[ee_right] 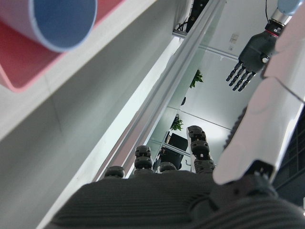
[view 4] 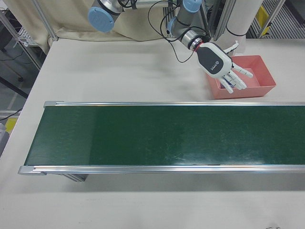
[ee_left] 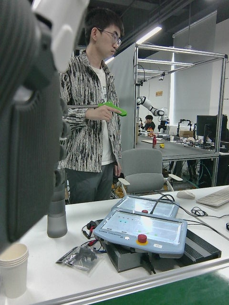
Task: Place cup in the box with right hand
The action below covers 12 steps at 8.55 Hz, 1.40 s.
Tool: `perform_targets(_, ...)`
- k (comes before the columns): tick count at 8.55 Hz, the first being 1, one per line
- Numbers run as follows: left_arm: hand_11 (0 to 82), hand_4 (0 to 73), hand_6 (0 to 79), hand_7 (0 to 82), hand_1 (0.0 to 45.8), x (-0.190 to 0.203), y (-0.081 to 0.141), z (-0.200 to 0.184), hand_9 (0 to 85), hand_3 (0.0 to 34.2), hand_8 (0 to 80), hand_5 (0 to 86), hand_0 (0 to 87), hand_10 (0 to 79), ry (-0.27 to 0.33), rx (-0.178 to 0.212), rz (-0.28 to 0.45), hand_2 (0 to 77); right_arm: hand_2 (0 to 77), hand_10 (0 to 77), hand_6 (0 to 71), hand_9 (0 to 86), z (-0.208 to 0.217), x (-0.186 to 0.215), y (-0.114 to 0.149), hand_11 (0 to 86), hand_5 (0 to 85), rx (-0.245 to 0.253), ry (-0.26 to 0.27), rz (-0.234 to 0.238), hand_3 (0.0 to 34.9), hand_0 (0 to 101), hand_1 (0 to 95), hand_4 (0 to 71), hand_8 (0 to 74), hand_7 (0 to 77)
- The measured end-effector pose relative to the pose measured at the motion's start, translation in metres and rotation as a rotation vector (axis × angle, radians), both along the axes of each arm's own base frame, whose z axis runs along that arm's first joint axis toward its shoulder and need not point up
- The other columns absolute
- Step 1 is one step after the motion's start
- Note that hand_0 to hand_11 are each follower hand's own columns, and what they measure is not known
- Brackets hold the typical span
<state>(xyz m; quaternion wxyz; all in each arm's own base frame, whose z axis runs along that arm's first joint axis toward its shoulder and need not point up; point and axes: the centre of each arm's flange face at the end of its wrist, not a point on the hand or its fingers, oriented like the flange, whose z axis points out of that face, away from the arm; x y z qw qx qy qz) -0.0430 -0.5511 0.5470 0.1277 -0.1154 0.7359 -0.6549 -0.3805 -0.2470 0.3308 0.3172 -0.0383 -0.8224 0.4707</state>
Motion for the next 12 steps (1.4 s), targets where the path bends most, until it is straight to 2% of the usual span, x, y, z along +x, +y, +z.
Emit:
perform_targets(1, 0.0, 1.1, 0.5, 0.5, 0.5, 0.0, 0.0, 0.0, 0.0, 0.0, 0.0, 0.0, 0.0, 0.0, 0.0, 0.0, 0.0, 1.1, 0.5, 0.5, 0.5, 9.3, -0.005, 0.011, -0.009, 0.5, 4.4, -0.003, -0.024, 0.017, 5.2, 46, 13.6, 0.0, 7.6, 1.6)
perform_targets(3, 0.0, 1.1, 0.0, 0.5, 0.5, 0.0, 0.0, 0.0, 0.0, 0.0, 0.0, 0.5, 0.0, 0.0, 0.0, 0.0, 0.0, 1.1, 0.5, 0.5, 0.5, 11.4, -0.012, 0.06, -0.034, 0.5, 4.9, -0.018, -0.08, 0.085, 5.7, 46, 13.6, 0.0, 9.3, 1.1)
perform_targets(4, 0.0, 1.1, 0.0, 0.5, 0.5, 0.0, 0.0, 0.0, 0.0, 0.0, 0.0, 0.5, 0.0, 0.0, 0.0, 0.0, 0.0, 1.1, 3.3, 0.5, 0.5, 10.4, -0.002, 0.092, -0.05, 0.5, 4.9, -0.045, -0.1, 0.115, 5.7, 46, 14.2, 0.0, 9.3, 7.6)
perform_targets(5, 0.0, 1.1, 0.0, 0.5, 0.5, 0.0, 0.0, 0.0, 0.0, 0.0, 0.0, 0.5, 0.0, 0.0, 0.0, 0.0, 0.0, 1.1, 5.5, 0.5, 4.4, 12.5, 0.011, 0.123, -0.067, 0.5, 4.9, -0.065, -0.107, 0.138, 1.3, 46, 13.1, 0.0, 9.3, 9.3)
perform_targets(6, 0.0, 1.1, 0.0, 0.5, 0.5, 0.0, 0.0, 0.0, 0.0, 0.0, 0.0, 0.5, 0.0, 0.0, 0.0, 0.0, 0.0, 1.1, 5.5, 0.5, 4.4, 12.5, 0.025, 0.16, -0.088, 0.5, 4.9, -0.075, -0.102, 0.163, 1.3, 46, 13.1, 0.0, 9.3, 9.3)
perform_targets(7, 0.0, 1.1, 0.0, 0.5, 0.5, 0.0, 0.0, 0.0, 0.0, 0.0, 0.0, 0.5, 0.0, 0.0, 0.0, 0.0, 0.0, 1.1, 5.5, 0.5, 3.3, 12.5, 0.042, 0.195, -0.111, 0.5, 4.9, -0.094, -0.094, 0.184, 0.0, 46, 13.1, 0.0, 9.3, 9.8)
perform_targets(10, 0.0, 1.1, 0.0, 0.5, 0.5, 0.0, 0.0, 0.0, 0.0, 0.0, 0.0, 0.5, 0.0, 0.0, 0.0, 0.001, 0.0, 1.1, 6.0, 0.5, 5.4, 14.2, 0.123, 0.292, -0.174, 0.5, 4.9, -0.224, -0.077, 0.245, 0.0, 45, 9.8, 0.0, 10.4, 15.8)
perform_targets(11, 0.0, 1.1, 0.5, 0.5, 0.5, 0.0, 0.0, -0.001, 0.0, 0.0, 0.0, 0.5, 0.0, 0.0, 0.0, 0.001, 0.0, 1.1, 3.8, 0.5, 5.4, 14.2, 0.155, 0.327, -0.191, 0.5, 4.9, -0.26, -0.092, 0.278, 0.0, 44, 8.2, 0.0, 10.4, 12.0)
perform_targets(12, 0.0, 1.1, 0.0, 0.5, 0.5, 0.0, 0.0, -0.001, 0.0, 0.0, 0.0, 0.5, 0.0, 0.0, 0.0, 0.001, 0.0, 1.1, 2.7, 0.5, 1.6, 14.2, 0.19, 0.365, -0.201, 0.5, 4.9, -0.296, -0.123, 0.318, 0.0, 42, 10.4, 0.0, 10.4, 12.0)
